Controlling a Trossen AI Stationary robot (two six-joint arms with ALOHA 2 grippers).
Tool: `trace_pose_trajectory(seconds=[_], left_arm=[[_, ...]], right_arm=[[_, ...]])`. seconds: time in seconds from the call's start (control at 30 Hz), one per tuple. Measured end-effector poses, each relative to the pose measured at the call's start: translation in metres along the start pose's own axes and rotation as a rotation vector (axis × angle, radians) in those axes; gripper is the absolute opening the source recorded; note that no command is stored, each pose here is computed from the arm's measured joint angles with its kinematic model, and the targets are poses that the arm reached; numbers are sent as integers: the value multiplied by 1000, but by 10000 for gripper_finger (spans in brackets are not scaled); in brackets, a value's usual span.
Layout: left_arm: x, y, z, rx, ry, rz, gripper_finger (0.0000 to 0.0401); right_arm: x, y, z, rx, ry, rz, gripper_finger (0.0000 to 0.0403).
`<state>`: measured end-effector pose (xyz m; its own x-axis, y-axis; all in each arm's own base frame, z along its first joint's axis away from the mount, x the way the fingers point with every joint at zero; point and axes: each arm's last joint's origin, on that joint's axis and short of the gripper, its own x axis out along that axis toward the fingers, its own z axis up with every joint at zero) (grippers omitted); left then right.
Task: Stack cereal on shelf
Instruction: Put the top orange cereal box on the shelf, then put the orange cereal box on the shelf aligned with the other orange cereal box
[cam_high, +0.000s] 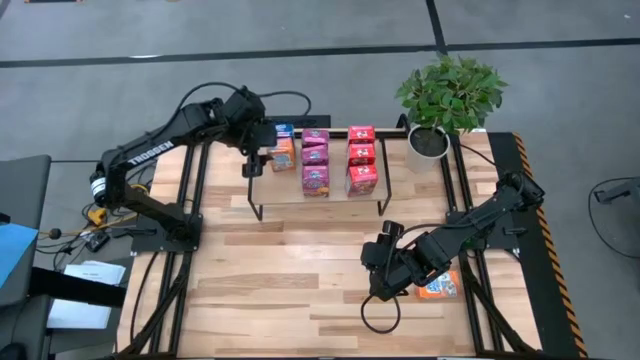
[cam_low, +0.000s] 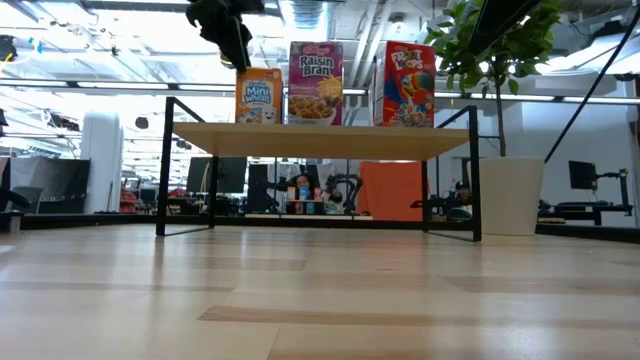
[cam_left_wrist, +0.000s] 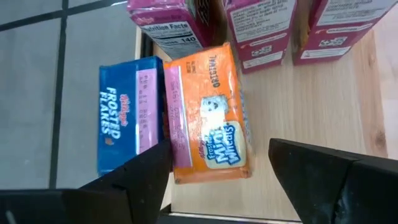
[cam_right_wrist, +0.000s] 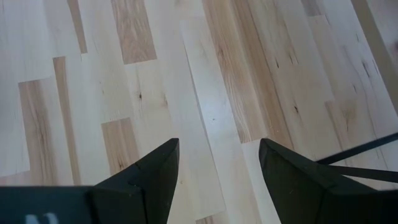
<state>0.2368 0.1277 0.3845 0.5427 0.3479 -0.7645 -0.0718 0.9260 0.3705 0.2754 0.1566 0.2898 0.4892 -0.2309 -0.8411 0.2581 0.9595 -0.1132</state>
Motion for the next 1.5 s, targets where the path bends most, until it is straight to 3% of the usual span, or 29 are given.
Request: trace_pose_trajectory(seconds=[0.37, 0.53, 0.8, 1.0, 1.23, 1.5], left_arm=[[-30, 7, 5, -30, 35, 64, 261], [-42, 6, 6, -70, 45, 56, 261], [-46, -11, 16, -163, -66, -179, 261], [-47, -31, 25, -163, -123, -344, 261], [-52, -54, 36, -123, -148, -409, 261], [-57, -72, 42, -95, -140, -403, 261]], right_arm=[[0, 0, -1, -4, 6, -5, 246], [-3, -7, -14, 57, 136, -63, 246], [-15, -17, -49, 515, 467, -290, 237], [-12, 4, -90, 545, 490, -309, 218], [5, 29, -132, 678, 463, -207, 181], [8, 31, -140, 695, 451, -200, 134]])
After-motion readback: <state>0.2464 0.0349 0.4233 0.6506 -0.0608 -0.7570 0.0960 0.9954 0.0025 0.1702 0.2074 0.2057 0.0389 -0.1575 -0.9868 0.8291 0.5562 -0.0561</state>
